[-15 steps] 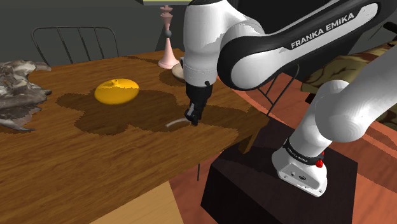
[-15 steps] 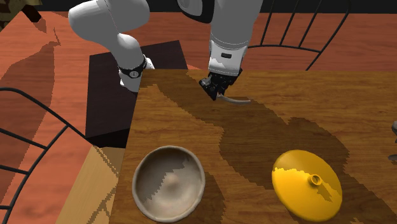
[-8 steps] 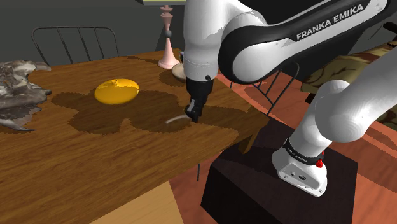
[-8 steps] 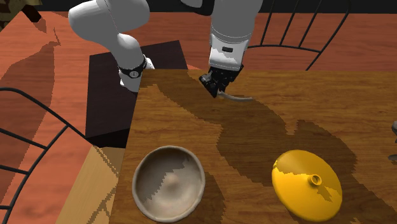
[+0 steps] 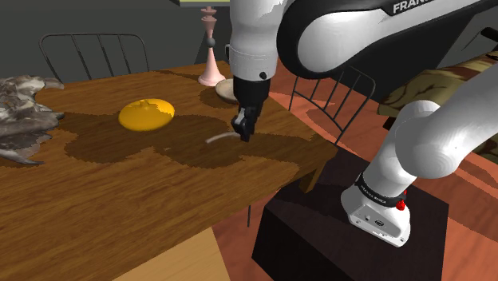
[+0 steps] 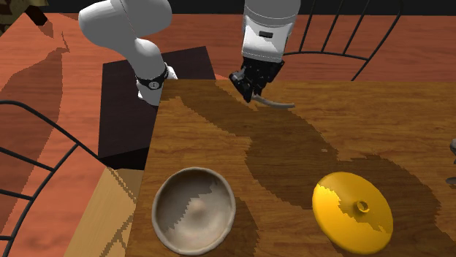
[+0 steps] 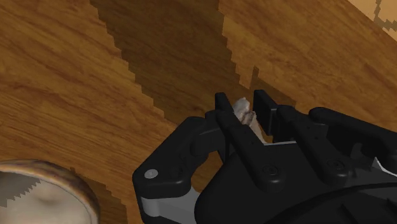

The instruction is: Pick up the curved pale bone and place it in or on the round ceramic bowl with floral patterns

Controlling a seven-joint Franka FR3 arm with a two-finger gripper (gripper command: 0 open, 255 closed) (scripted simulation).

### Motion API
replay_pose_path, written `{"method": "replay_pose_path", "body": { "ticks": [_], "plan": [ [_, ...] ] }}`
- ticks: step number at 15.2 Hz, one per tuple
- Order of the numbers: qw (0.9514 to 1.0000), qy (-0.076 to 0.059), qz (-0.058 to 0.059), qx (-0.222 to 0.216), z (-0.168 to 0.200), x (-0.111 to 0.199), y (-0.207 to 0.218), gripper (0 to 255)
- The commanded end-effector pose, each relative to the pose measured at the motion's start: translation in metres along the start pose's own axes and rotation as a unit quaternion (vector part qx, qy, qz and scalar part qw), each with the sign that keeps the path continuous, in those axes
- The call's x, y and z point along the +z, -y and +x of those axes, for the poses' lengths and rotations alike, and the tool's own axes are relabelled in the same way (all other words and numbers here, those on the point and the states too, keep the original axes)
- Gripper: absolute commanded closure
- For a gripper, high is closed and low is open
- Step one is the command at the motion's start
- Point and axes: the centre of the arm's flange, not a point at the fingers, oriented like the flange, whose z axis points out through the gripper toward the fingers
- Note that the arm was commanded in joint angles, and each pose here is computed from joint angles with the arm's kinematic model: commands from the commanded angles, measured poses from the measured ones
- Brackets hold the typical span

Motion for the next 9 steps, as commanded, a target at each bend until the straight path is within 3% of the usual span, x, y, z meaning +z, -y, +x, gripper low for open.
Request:
{"method": "replay_pose_path", "body": {
  "ticks": [1,9],
  "plan": [
    [1.0,0.0,0.0,0.0,-0.001,-0.01,-0.001,255],
    [1.0,0.0,0.0,0.0,0.0,-0.052,-0.004,255]
  ]
}}
